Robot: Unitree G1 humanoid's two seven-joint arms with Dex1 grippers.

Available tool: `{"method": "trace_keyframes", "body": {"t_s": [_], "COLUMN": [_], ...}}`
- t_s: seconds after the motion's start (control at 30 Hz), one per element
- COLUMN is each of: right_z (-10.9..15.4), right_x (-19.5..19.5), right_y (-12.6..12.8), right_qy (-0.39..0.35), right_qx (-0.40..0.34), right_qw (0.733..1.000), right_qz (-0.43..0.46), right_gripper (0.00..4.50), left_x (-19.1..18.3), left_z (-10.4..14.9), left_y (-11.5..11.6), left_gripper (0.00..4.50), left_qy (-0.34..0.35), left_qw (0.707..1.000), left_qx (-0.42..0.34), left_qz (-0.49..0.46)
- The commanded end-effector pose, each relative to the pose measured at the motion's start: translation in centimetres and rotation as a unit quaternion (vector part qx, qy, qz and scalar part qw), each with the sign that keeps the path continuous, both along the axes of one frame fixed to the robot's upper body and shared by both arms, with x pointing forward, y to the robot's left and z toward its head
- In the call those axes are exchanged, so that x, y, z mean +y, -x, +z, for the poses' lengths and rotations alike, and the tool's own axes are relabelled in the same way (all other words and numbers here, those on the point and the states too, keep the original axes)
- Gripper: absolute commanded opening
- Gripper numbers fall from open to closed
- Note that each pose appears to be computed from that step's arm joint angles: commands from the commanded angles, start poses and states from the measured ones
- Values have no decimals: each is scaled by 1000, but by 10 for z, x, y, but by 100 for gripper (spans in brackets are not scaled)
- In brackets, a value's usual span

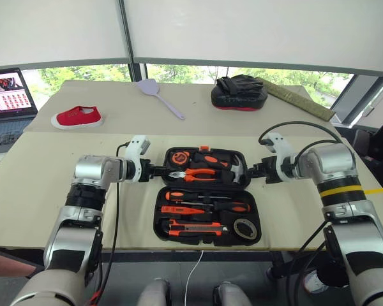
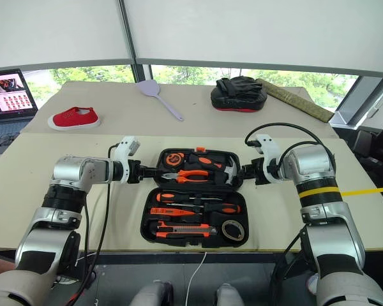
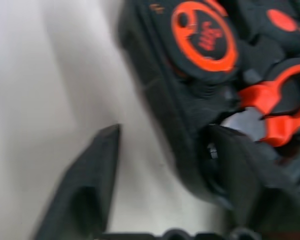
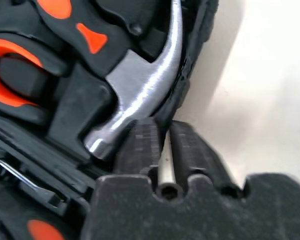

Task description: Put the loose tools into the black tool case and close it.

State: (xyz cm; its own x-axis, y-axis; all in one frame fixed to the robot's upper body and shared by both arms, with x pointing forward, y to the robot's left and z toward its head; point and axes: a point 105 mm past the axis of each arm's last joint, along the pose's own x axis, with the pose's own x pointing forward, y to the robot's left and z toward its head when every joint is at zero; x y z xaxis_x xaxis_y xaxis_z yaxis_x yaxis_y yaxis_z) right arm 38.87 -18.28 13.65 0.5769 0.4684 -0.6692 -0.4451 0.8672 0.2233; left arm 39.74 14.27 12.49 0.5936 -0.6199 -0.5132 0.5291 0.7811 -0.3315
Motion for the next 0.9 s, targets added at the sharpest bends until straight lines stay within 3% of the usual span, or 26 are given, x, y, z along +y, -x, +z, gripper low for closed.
{"method": "trace_keyframes", "body": {"t_s": [0.03, 0.17, 0.23, 0.33, 0.43, 0.5, 0.57, 0.67, 0.9], "right_z": [0, 0, 7, 36, 70, 79, 77, 67, 3], "right_x": [-4, -3, 0, 6, 8, 7, 1, -9, -25], "right_y": [-1, -1, -4, -10, -7, 2, 22, 39, 80], "right_qy": [-2, -15, -25, -33, -5, 22, 82, 114, 296], "right_qx": [-4, -10, -42, -155, -314, -382, -457, -506, -577], "right_qw": [1000, 1000, 999, 987, 946, 919, 875, 845, 729], "right_qz": [-9, -13, -6, 29, 73, 95, 135, 132, 217], "right_gripper": [0, 0, 0, 0, 0, 0, 0, 0, 0], "left_x": [4, 3, 2, -1, 2, 7, 22, 33, 29], "left_z": [3, 2, 6, 25, 49, 54, 55, 46, 9], "left_y": [-2, 0, -1, -4, 0, 8, 17, 31, 78], "left_gripper": [129, 7, 3, 3, 3, 3, 3, 3, 3], "left_qy": [-12, -1, 18, 78, 110, 104, 85, 47, -38], "left_qw": [1000, 1000, 1000, 993, 970, 955, 934, 916, 870], "left_qx": [-5, -4, -18, -92, -214, -274, -345, -397, -474], "left_qz": [11, 9, 10, 5, -23, -39, -28, -37, -135]}}
